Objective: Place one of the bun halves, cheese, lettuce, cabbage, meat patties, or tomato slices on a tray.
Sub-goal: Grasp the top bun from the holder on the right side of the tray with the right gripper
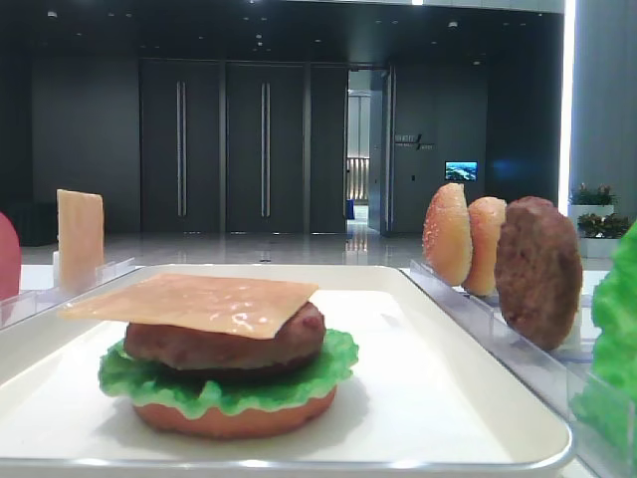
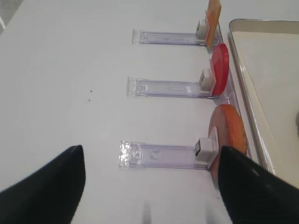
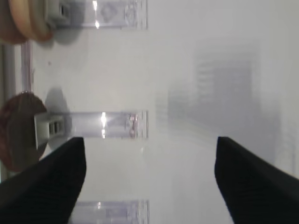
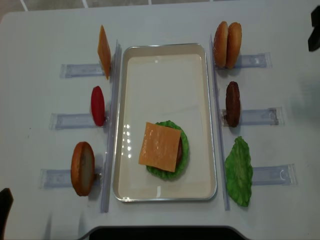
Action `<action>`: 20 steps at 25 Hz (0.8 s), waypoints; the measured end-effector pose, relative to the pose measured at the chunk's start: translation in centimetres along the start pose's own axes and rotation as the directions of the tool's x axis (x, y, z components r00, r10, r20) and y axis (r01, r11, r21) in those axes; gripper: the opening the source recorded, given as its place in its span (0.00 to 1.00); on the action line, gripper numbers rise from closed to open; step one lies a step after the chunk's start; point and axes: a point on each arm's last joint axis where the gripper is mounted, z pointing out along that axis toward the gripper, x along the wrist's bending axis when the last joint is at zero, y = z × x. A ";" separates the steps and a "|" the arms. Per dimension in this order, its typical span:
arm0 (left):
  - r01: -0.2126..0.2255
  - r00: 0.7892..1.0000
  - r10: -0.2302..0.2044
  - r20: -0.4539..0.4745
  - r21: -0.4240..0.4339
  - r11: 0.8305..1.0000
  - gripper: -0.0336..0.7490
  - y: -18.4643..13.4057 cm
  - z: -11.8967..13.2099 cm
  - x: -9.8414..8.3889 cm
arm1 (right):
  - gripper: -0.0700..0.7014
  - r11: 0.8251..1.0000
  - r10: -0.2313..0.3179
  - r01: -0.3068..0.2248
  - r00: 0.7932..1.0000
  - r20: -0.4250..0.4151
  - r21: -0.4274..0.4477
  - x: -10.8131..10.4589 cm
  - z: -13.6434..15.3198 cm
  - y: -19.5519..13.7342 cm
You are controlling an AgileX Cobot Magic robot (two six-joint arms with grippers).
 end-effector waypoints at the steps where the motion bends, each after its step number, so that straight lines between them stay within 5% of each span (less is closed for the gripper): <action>1: 0.000 1.000 0.000 0.000 0.000 1.000 0.93 0.0 0.0 0.0 | 0.79 1.000 -0.001 0.001 1.000 0.001 -0.009 -0.1 0.3 1.3; 8: 0.000 1.000 0.000 0.000 0.000 1.000 0.93 0.0 0.0 0.0 | 0.79 0.998 0.021 -0.020 1.000 0.005 -0.055 -1.2 3.1 8.2; 15: 0.000 1.000 0.000 0.000 0.000 1.000 0.93 0.0 0.0 0.0 | 0.79 0.998 0.068 -0.068 0.997 -0.035 -0.017 -1.3 5.9 9.5; 20: 0.000 1.000 0.000 0.000 0.000 1.000 0.93 0.0 0.0 0.0 | 0.79 0.993 0.113 -0.114 0.990 -0.084 -0.007 1.2 6.0 9.6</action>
